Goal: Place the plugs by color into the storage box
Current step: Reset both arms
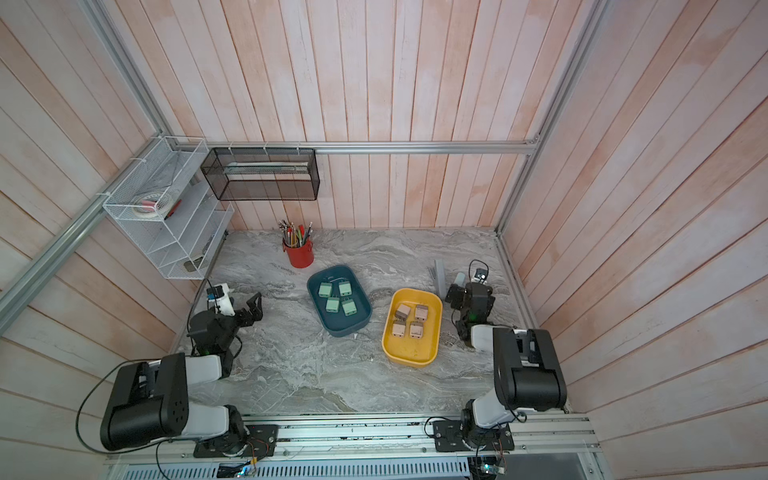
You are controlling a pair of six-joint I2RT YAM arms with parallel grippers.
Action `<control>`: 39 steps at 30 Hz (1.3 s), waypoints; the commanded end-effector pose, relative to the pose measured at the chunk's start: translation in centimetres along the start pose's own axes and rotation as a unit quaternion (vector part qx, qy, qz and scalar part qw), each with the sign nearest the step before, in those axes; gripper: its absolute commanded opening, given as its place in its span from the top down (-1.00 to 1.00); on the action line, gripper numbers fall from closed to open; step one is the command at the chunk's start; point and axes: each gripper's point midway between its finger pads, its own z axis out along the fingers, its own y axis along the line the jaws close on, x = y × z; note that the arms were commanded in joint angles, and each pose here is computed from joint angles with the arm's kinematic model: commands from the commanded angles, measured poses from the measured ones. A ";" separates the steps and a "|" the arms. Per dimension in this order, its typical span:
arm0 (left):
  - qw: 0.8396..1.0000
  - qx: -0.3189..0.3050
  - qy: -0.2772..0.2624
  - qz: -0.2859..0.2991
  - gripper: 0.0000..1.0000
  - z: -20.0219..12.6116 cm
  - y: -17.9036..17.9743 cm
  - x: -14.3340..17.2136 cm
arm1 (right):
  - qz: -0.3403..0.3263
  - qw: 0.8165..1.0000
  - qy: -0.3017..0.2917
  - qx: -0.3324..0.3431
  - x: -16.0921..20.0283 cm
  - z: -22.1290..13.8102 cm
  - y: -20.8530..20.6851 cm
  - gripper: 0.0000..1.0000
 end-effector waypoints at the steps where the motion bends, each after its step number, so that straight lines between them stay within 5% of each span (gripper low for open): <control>1: 0.999 0.036 -0.031 0.014 -1.00 -0.5 -1.8 -0.9 | -0.006 1.000 -0.026 -0.013 -0.5 -1.6 0.0 -0.96; 5: 0.994 -0.053 -0.080 0.059 -1.00 -1.0 -1.9 -0.4 | 0.015 0.993 -0.106 -0.042 -0.9 -5.8 0.0 -0.96; 7: 0.995 -0.066 -0.030 0.073 -1.00 0.1 -1.9 0.9 | 0.017 0.992 -0.118 -0.035 -0.9 -6.4 -0.4 -0.96; 13: 0.994 -0.058 -0.019 0.088 -1.00 1.7 -2.5 0.8 | -0.006 0.995 -0.099 -0.016 -1.0 -4.8 -0.8 -0.96; 18: 0.995 -0.054 -0.010 0.088 -1.00 1.9 -2.6 1.0 | -0.029 0.987 -0.159 0.012 -2.1 -6.4 -2.1 -0.96; 26: 0.995 -0.047 -0.011 0.091 -1.00 1.9 -2.8 1.0 | -0.055 0.977 -0.204 -0.031 -0.7 -7.9 -0.6 -0.93; 39: 0.995 -0.046 -0.010 0.091 -1.00 1.9 -2.8 1.0 | -0.038 0.983 -0.181 0.006 -0.9 -6.1 -1.6 -0.96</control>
